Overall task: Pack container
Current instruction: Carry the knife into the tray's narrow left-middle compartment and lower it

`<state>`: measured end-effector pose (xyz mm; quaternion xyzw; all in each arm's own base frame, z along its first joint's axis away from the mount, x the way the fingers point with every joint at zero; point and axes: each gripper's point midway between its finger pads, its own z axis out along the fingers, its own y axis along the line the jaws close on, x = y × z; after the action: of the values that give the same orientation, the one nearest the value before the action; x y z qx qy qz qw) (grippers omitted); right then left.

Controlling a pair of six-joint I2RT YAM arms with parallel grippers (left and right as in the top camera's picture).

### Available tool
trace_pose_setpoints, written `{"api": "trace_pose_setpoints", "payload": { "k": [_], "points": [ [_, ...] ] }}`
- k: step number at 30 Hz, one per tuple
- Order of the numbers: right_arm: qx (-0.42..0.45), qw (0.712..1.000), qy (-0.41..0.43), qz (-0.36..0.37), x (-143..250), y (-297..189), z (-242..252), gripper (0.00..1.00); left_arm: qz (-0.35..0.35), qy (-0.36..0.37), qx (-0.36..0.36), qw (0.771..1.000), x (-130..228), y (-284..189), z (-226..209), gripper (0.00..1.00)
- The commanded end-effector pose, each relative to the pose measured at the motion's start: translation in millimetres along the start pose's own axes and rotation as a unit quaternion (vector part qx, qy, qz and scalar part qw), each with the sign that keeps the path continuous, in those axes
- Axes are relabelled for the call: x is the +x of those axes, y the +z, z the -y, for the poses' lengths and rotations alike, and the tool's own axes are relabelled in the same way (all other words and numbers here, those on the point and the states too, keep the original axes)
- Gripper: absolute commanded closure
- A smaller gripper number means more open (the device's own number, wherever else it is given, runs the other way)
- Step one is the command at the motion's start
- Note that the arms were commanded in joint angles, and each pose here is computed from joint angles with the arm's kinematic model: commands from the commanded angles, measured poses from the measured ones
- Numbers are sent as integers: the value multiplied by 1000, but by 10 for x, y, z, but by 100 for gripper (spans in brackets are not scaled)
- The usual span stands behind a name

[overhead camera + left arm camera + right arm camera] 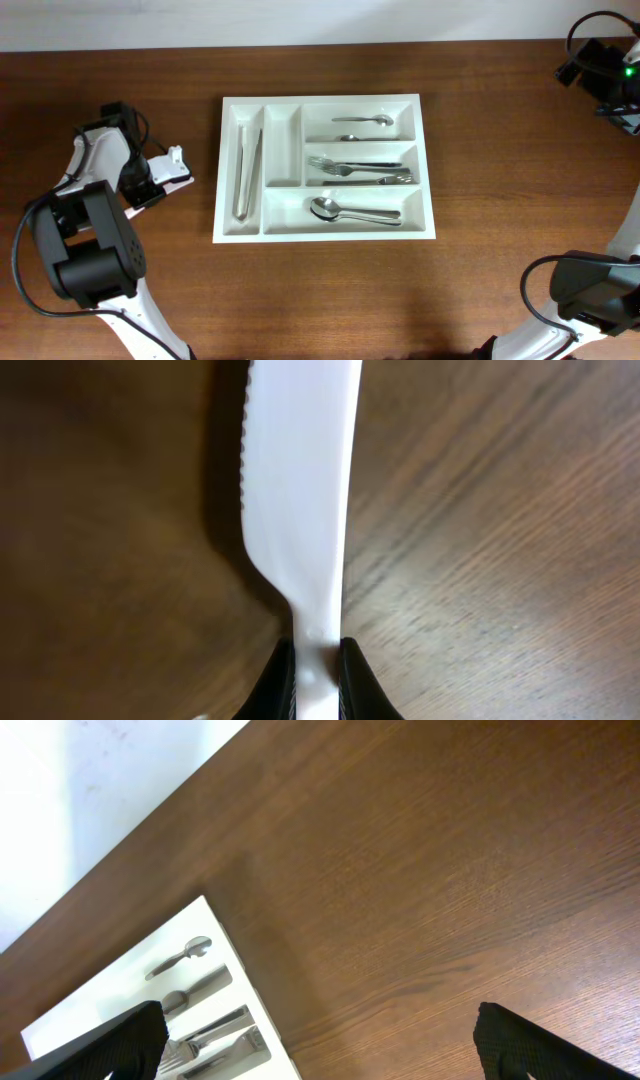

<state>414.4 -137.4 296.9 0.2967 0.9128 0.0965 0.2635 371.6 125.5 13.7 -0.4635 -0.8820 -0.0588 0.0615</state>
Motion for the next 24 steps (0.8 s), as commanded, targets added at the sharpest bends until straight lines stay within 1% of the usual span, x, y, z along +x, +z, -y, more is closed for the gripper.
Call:
{"api": "trace_pose_setpoints", "payload": {
  "k": [1, 4, 6, 8, 11, 14, 17, 20, 24],
  "points": [
    [6, 1000, 3, 1, -13, 6, 48, 1, 10, -8, -36, 999, -25, -320, -85, 98],
    [6, 1000, 3, 1, -13, 6, 48, 1, 16, -2, -42, 999, -41, -505, -23, 98],
    [6, 1000, 3, 1, -13, 6, 48, 1, 28, 3, -53, 998, -77, -709, -1, 98],
    [6, 1000, 3, 1, -13, 6, 48, 1, 50, -5, -76, 996, -135, -983, -9, 98],
    [6, 1000, 3, 1, -13, 6, 48, 1, 102, -8, -108, 989, -293, -1491, 45, 99],
    [6, 1000, 3, 1, -13, 6, 48, 1, 175, 29, -131, 975, -604, -2006, 248, 98],
    [6, 1000, 3, 1, -13, 6, 48, 1, 212, 91, -154, 961, -923, -2334, 518, 98],
    [6, 1000, 3, 1, -13, 6, 48, 1, 224, 151, -154, 950, -1258, -2430, 819, 98],
    [6, 1000, 3, 1, -13, 6, 48, 1, 227, 219, -138, 939, -1672, -2393, 1200, 98]
  ]
}}
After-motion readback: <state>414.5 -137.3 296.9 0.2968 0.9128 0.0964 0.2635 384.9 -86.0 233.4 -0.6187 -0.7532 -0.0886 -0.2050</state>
